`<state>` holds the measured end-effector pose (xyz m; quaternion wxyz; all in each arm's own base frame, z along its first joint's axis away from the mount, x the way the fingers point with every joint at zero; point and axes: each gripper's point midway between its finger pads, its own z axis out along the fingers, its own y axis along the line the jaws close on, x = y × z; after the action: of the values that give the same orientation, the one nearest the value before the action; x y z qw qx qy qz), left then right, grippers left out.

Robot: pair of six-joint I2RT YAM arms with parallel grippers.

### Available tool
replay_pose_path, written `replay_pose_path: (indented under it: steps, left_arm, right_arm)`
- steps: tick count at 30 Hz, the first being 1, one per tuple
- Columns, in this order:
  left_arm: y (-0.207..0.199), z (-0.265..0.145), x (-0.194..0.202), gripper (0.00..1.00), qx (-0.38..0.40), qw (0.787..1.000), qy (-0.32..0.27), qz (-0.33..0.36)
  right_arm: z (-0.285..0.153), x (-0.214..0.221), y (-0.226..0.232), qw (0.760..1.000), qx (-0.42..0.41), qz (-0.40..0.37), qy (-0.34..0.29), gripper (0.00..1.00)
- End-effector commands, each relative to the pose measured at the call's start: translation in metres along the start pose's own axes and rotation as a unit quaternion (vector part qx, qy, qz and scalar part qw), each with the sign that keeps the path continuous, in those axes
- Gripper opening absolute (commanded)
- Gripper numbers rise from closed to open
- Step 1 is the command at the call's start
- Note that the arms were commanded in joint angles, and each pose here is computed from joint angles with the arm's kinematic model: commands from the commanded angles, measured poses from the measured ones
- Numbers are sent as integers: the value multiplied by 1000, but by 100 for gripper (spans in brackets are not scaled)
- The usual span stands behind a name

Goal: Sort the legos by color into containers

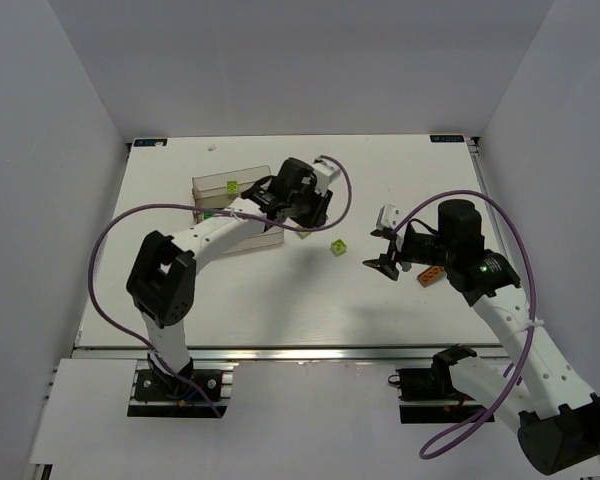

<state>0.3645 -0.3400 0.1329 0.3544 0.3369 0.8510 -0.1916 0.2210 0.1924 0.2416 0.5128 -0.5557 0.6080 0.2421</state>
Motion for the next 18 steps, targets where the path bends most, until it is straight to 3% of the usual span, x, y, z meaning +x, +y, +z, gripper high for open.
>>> replay_pose_path:
  steps: [1, 5, 7, 9, 12, 18]
  left_arm:
    - [52, -34, -31, 19, -62, 994, -64, -59]
    - [133, -59, -32, 16, -156, 972, -105, -144]
    - [155, -65, -28, 15, -187, 962, -116, -161]
    - [179, -69, -20, 13, -218, 952, -119, -180]
    - [203, -72, -12, 12, -238, 942, -120, -204]
    - [235, -75, 3, 12, -259, 929, -121, -235]
  right_arm:
    - [-3, -8, -3, 1000, 8, -12, -16, 71]
    - [-3, -9, -3, 1000, 7, -11, -17, 66]
    - [-2, -9, -3, 1000, 4, -10, -18, 62]
    - [-2, -9, -3, 1000, 4, -9, -17, 53]
    - [-2, -8, -2, 1000, 1, -8, -16, 42]
    - [-2, -9, -2, 1000, 0, -7, -17, 41]
